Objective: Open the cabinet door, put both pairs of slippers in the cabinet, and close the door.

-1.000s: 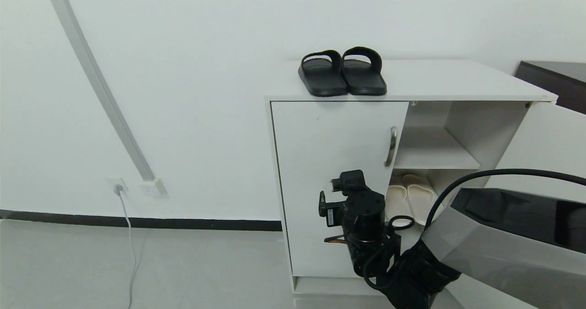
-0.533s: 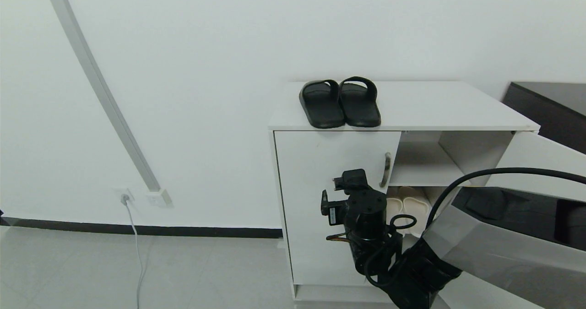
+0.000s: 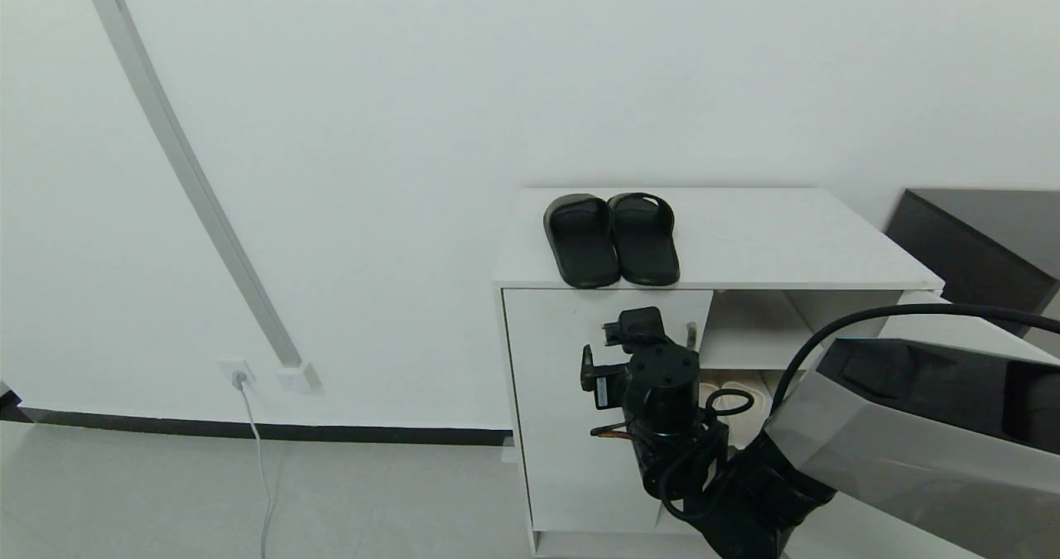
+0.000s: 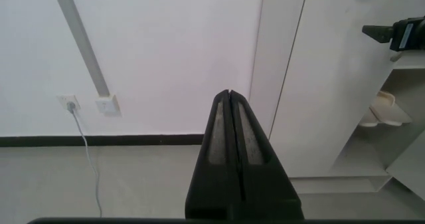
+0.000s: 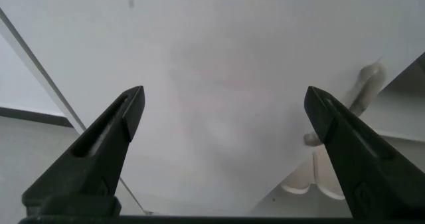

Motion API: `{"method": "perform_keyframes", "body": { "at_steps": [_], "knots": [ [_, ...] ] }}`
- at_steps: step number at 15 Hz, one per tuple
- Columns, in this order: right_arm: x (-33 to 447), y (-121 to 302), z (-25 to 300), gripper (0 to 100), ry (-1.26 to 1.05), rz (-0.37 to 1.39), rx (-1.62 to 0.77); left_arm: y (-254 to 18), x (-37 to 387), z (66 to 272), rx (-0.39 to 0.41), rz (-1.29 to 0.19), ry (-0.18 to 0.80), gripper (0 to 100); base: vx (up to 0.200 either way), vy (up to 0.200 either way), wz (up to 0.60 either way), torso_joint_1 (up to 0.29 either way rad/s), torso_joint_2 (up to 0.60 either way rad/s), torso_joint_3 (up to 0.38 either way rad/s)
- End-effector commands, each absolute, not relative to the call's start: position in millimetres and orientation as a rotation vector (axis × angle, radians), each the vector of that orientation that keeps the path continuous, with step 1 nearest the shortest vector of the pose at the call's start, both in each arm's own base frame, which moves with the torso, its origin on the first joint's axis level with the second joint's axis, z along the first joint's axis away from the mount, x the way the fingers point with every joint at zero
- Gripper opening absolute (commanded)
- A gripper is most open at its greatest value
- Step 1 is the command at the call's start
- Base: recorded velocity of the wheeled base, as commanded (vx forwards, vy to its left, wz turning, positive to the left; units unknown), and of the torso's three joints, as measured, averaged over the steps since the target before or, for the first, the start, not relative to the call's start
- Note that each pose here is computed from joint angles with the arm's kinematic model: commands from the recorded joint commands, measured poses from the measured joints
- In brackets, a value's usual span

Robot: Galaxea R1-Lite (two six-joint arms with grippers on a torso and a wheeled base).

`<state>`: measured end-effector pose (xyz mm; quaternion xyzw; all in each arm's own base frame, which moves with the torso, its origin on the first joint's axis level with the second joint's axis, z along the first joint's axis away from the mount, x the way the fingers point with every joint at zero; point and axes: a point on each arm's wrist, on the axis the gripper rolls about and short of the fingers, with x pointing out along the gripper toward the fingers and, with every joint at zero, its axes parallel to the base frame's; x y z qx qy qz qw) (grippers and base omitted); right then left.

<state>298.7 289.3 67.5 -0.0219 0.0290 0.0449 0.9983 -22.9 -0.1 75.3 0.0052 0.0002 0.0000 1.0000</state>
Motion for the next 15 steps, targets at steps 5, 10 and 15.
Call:
{"method": "perform_keyframes", "body": {
  "at_steps": [5,10,15],
  "knots": [
    [298,289,69,100,0.054,0.089,-0.04,0,-23,75,0.009,0.0,0.002,0,0.0,0.0,0.0,0.25,-0.57,-0.324],
    [304,283,78,100,-0.011,0.079,-0.051,0,-23,75,0.009,-0.002,0.002,0,0.0,0.0,0.0,0.202,-0.44,-0.245],
    [320,273,147,100,0.0,0.04,-0.023,0,-23,75,0.008,-0.002,0.002,0,0.0,0.0,0.0,0.006,-0.01,-0.007]
  ]
}}
